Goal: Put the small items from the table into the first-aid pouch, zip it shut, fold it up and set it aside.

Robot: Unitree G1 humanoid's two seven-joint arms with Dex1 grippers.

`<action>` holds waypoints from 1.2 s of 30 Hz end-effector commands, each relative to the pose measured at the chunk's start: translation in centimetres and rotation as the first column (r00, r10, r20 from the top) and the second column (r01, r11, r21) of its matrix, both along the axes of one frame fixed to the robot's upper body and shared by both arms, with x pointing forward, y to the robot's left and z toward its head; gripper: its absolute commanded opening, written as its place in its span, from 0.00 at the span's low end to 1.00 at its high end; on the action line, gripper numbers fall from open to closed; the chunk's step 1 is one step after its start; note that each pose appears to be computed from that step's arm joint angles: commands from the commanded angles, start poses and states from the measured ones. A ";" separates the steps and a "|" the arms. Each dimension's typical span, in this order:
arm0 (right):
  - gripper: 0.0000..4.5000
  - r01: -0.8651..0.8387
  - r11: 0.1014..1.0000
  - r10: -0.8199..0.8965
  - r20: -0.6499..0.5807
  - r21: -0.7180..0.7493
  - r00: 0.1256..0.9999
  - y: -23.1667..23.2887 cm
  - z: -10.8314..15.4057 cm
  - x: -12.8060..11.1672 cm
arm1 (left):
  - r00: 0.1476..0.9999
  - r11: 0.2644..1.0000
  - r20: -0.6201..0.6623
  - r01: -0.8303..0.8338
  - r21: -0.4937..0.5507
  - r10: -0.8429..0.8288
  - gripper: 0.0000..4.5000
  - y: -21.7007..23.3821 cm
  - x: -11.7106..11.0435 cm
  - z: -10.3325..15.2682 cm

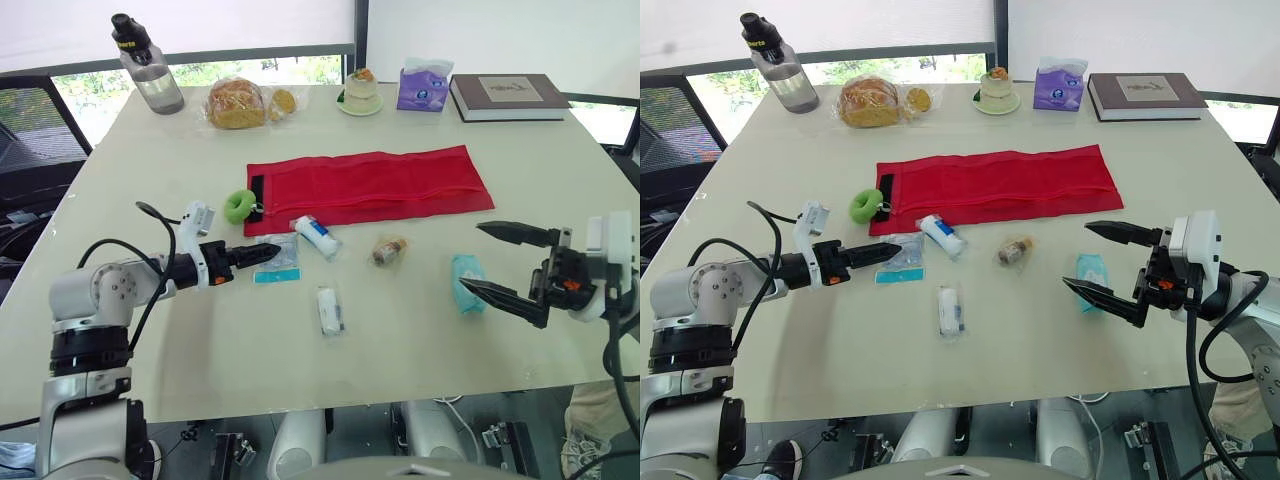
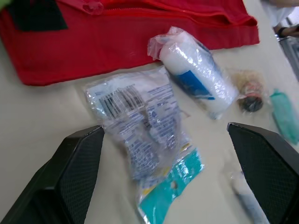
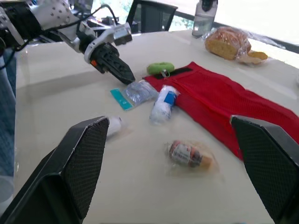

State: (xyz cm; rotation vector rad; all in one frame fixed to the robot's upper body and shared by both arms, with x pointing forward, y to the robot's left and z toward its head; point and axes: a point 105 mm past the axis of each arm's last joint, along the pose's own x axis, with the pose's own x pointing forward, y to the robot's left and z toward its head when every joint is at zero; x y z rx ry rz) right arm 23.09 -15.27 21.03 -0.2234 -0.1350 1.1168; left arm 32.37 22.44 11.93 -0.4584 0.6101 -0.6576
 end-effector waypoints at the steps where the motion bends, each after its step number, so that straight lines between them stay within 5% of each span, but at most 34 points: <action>1: 0.98 -0.026 1.000 0.026 0.041 0.006 0.999 1.2 1.4 -0.4 | 0.999 0.998 -0.043 -0.002 -0.059 -0.001 1.00 -0.4 0.1 -0.2; 3: 0.98 -0.024 1.000 0.024 0.044 0.004 0.999 1.4 1.6 -0.4 | 0.999 0.996 -0.047 -0.007 -0.093 0.003 1.00 -0.6 0.3 0.0; 7: 1.00 -0.025 1.000 0.025 0.047 0.000 0.999 1.6 2.0 -0.2 | 0.999 0.995 -0.053 -0.010 -0.098 0.005 0.78 -0.7 0.4 0.0; 11: 1.00 -0.036 0.999 0.036 0.044 0.007 0.998 2.0 2.2 -0.1 | 0.998 0.995 -0.057 -0.005 -0.102 -0.001 0.37 -0.8 0.0 -0.1; 16: 1.00 -0.042 0.999 0.041 0.036 0.020 0.999 2.5 2.2 0.2 | 0.998 0.994 -0.056 -0.017 -0.107 0.011 0.01 -0.5 -0.4 -0.1; 30: 1.00 -0.066 0.995 0.068 -0.021 0.081 0.997 4.3 2.1 0.6 | 0.994 0.979 0.110 0.037 -0.202 -0.015 0.00 -0.7 -3.5 4.1; 36: 1.00 0.089 0.992 -0.077 -0.140 0.085 0.987 6.1 1.1 3.0 | 0.963 0.957 0.242 0.173 -0.231 -0.116 0.00 -5.3 -3.1 7.2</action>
